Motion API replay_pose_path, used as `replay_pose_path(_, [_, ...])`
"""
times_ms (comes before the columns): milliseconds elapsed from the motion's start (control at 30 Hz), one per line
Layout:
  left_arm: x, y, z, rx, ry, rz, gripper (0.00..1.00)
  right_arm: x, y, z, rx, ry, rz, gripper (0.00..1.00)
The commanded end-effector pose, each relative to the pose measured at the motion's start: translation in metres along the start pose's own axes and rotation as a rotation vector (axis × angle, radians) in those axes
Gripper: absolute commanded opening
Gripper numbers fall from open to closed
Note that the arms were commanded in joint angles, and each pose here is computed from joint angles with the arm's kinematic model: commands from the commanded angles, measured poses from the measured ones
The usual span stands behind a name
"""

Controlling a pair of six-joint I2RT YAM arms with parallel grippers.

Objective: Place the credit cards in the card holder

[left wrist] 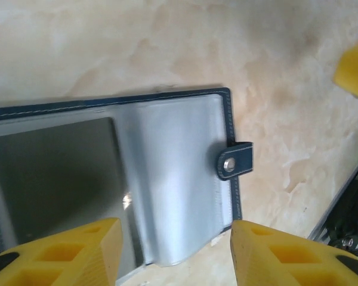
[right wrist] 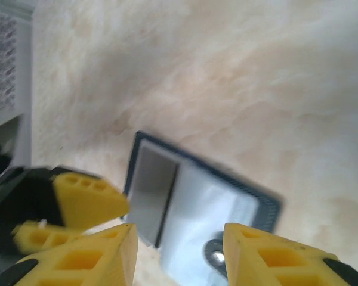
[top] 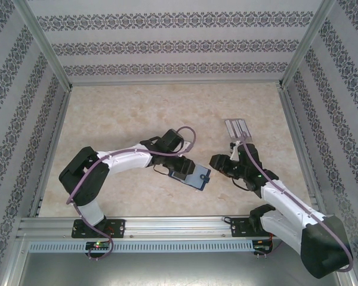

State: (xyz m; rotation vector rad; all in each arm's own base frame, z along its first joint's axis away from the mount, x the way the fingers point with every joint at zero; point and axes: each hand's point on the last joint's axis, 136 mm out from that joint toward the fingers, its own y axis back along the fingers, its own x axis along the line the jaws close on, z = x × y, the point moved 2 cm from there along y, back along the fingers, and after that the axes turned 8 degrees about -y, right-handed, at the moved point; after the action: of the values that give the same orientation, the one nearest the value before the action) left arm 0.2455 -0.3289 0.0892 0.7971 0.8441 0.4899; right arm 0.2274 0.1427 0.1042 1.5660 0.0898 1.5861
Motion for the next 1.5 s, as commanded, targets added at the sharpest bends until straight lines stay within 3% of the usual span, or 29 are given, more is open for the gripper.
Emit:
replay_pose_path(0, [0.000,-0.008,-0.014,0.090,-0.141,0.139,0.54,-0.010,0.004,-0.004,0.062,0.019,-0.045,0.44])
replay_pose_path(300, [0.000,-0.012,-0.016,0.171,-0.369,0.379,0.68,-0.013,0.004,0.008,0.054,0.065,-0.067,0.45])
replay_pose_path(667, [-0.010,-0.037,-0.019,0.294,-0.402,0.381,0.73,-0.022,0.014,0.018,0.020,0.056,-0.052,0.45])
replay_pose_path(1033, [-0.002,-0.051,-0.022,0.373,-0.459,0.496,0.63,-0.034,0.015,0.018,0.024,0.029,-0.052,0.45])
replay_pose_path(1300, [0.004,-0.038,-0.008,0.318,-0.469,0.606,0.48,-0.033,0.016,0.020,0.031,0.029,-0.046,0.45])
replay_pose_path(1467, [0.007,-0.027,0.000,0.278,-0.484,0.663,0.47,-0.037,0.016,0.020,0.028,0.024,-0.056,0.45])
